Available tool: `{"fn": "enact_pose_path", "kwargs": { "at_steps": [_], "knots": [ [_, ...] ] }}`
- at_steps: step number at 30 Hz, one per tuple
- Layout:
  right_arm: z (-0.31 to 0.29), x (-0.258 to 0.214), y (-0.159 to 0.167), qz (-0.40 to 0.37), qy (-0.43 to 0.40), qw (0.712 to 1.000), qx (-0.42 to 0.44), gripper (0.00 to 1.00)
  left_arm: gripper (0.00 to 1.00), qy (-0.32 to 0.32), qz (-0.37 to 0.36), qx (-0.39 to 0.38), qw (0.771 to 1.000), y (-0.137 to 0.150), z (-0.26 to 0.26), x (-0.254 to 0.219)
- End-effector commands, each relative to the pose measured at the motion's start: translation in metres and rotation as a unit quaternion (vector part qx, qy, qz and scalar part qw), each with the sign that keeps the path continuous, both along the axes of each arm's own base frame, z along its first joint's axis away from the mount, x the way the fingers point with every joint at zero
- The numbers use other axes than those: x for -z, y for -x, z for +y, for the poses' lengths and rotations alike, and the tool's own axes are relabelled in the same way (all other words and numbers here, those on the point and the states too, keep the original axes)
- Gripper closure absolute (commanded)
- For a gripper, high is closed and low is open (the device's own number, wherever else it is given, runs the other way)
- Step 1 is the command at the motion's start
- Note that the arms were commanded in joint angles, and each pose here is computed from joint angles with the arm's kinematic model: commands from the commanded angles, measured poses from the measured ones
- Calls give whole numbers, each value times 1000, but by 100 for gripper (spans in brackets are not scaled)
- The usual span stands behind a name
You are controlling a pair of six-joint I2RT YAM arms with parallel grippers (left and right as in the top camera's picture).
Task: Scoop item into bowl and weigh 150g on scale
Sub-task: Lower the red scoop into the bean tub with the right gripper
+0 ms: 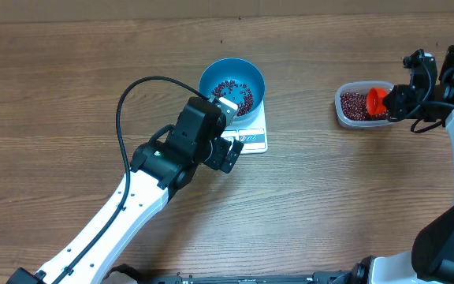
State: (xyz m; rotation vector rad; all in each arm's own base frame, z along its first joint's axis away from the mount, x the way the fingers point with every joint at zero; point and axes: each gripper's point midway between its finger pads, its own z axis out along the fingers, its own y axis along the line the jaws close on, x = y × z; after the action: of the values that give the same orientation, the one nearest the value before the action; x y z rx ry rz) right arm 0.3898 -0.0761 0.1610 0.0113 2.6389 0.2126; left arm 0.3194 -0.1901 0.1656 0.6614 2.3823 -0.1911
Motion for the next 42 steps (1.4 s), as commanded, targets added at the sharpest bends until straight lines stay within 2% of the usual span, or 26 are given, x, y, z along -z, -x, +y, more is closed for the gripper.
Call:
{"fn": "enact_pose_path", "kwargs": {
  "at_steps": [1,8,12,20,24,29,42],
  "knots": [
    [1,-4,-3,-9,-1,1000,-2,79,0,-2,2,6,1000,0,0,3],
    [1,-4,-3,-9,-1,1000,-2,80,0,-2,2,6,1000,0,0,3],
    [0,-5,-4,-12,0,1000,-2,96,0,-2,2,6,1000,0,0,3],
    [-2,1,-9,-12,2,1000,-5,96,0,-2,2,6,1000,0,0,3],
    [-4,24,-12,14,-4,1000,-6,96,0,-2,2,6,1000,0,0,3],
    [-19,49,-15,43,32,999,0,96,0,-2,2,6,1000,0,0,3],
    [-22,48,-24,25,38,999,1,96,0,-2,2,6,1000,0,0,3]
  ]
}}
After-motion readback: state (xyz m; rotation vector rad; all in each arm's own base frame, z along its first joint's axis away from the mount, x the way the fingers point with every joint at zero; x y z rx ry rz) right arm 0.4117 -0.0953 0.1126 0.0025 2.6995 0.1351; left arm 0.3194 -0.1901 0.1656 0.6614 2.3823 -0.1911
